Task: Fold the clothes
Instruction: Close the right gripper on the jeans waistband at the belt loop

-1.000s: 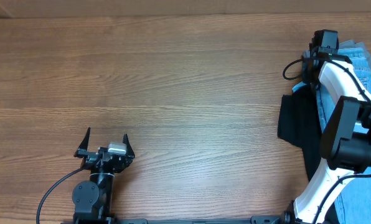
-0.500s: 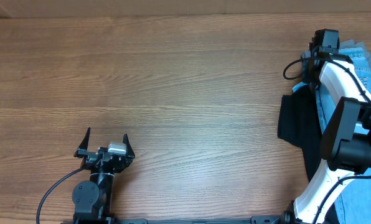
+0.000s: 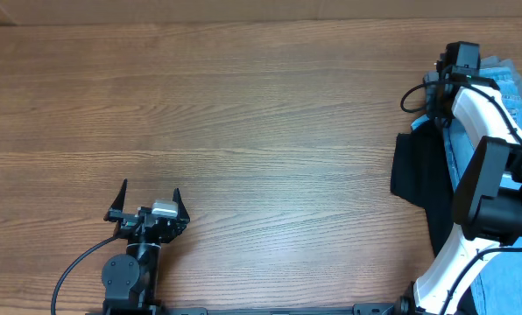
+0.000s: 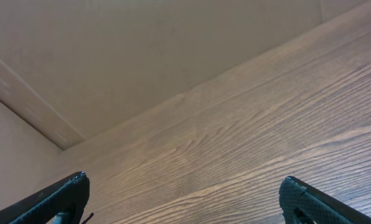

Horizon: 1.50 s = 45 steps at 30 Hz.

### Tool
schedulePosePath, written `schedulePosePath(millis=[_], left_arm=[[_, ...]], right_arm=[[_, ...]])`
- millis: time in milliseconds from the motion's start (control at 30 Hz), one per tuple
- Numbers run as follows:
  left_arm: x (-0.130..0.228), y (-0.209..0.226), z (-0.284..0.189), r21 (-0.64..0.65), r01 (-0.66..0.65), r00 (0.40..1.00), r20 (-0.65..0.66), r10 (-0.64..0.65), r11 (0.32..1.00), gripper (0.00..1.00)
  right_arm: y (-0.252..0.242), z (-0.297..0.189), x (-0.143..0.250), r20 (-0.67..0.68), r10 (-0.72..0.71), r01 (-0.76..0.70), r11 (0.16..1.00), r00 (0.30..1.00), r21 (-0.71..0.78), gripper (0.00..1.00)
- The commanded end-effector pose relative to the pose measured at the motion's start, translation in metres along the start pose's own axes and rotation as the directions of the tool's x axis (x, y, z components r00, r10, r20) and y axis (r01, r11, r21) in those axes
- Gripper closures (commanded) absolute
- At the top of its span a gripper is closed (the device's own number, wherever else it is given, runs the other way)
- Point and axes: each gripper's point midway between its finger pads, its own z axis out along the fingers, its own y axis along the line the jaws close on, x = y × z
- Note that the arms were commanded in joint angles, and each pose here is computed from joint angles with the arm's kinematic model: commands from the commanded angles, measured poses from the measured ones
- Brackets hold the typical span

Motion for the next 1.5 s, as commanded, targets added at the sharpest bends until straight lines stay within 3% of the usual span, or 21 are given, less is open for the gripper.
schedulePosePath(millis=[0, 433, 600, 667, 700, 800, 1467], left_arm=[[-0.001, 0.001, 0.0, -0.008, -0.018, 1.0, 0.005, 0.018, 1.0, 0.0], [-0.001, 0.001, 0.0, -0.008, -0.018, 1.0, 0.005, 0.018, 1.0, 0.0], [-0.001, 0.001, 0.0, -0.008, -0.018, 1.0, 0.005, 0.018, 1.0, 0.0], [-0.001, 0.001, 0.0, -0.008, -0.018, 1.0, 0.005, 0.018, 1.0, 0.0], [-0.001, 0.001, 0.0, -0.008, -0.018, 1.0, 0.005, 0.018, 1.0, 0.0], [-0.001, 0.001, 0.0, -0.008, -0.019, 1.0, 0.005, 0.019, 1.0, 0.0], [-0.001, 0.001, 0.0, -0.008, -0.019, 1.0, 0.005, 0.019, 1.0, 0.0]], right_arm=[[-0.014, -0.016, -0.017, 0.059, 0.046, -0.044, 0.998, 0.997, -0.037, 0.43], [-0.01, -0.006, -0.011, 0.036, 0.041, -0.039, 0.998, 0.998, -0.048, 0.44], [-0.01, -0.006, -0.011, 0.038, 0.042, -0.04, 0.998, 0.998, -0.047, 0.57], [-0.01, -0.006, -0.011, 0.038, 0.042, -0.04, 0.998, 0.998, -0.047, 0.56], [-0.01, -0.006, -0.011, 0.038, 0.042, -0.04, 0.998, 0.998, -0.047, 0.46], [-0.01, -0.006, -0.011, 0.037, 0.042, -0.04, 0.998, 0.998, -0.048, 0.41], [-0.007, -0.001, -0.003, 0.011, 0.033, -0.032, 0.998, 0.999, -0.053, 0.45]])
